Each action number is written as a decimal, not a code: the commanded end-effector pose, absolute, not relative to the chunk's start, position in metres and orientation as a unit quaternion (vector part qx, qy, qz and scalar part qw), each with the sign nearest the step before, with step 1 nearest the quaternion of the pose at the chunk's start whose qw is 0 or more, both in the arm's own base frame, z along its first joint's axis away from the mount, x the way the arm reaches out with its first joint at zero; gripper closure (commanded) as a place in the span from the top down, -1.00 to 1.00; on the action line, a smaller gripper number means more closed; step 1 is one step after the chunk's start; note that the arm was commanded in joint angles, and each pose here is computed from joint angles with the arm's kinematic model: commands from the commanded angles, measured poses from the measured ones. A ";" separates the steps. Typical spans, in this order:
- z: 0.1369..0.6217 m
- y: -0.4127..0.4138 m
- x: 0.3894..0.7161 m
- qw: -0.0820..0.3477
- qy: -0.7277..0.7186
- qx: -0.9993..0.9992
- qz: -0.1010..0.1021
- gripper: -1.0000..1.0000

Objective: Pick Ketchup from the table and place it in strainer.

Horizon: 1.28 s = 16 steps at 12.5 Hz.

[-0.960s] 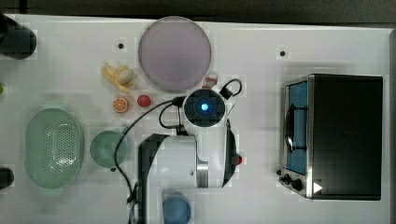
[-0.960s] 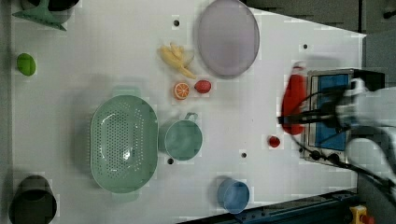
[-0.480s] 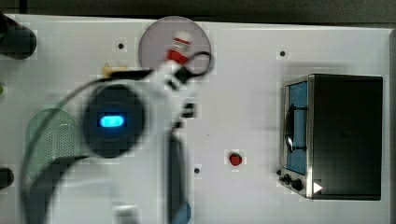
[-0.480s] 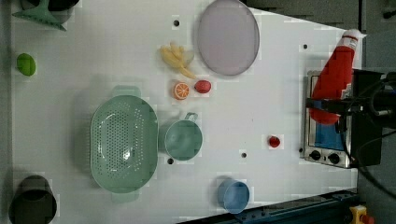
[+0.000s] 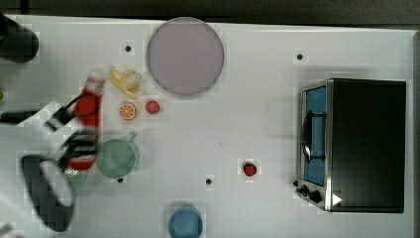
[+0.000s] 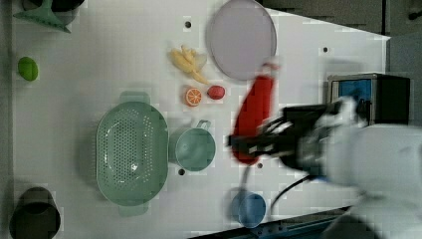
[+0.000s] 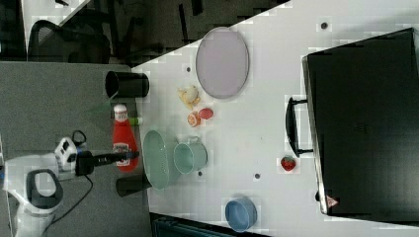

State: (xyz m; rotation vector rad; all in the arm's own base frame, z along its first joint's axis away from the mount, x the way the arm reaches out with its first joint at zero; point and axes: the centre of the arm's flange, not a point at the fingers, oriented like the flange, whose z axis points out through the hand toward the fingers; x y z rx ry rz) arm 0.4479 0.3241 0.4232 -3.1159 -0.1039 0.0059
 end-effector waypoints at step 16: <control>0.474 0.248 0.481 -0.022 0.242 -0.970 -0.003 1.00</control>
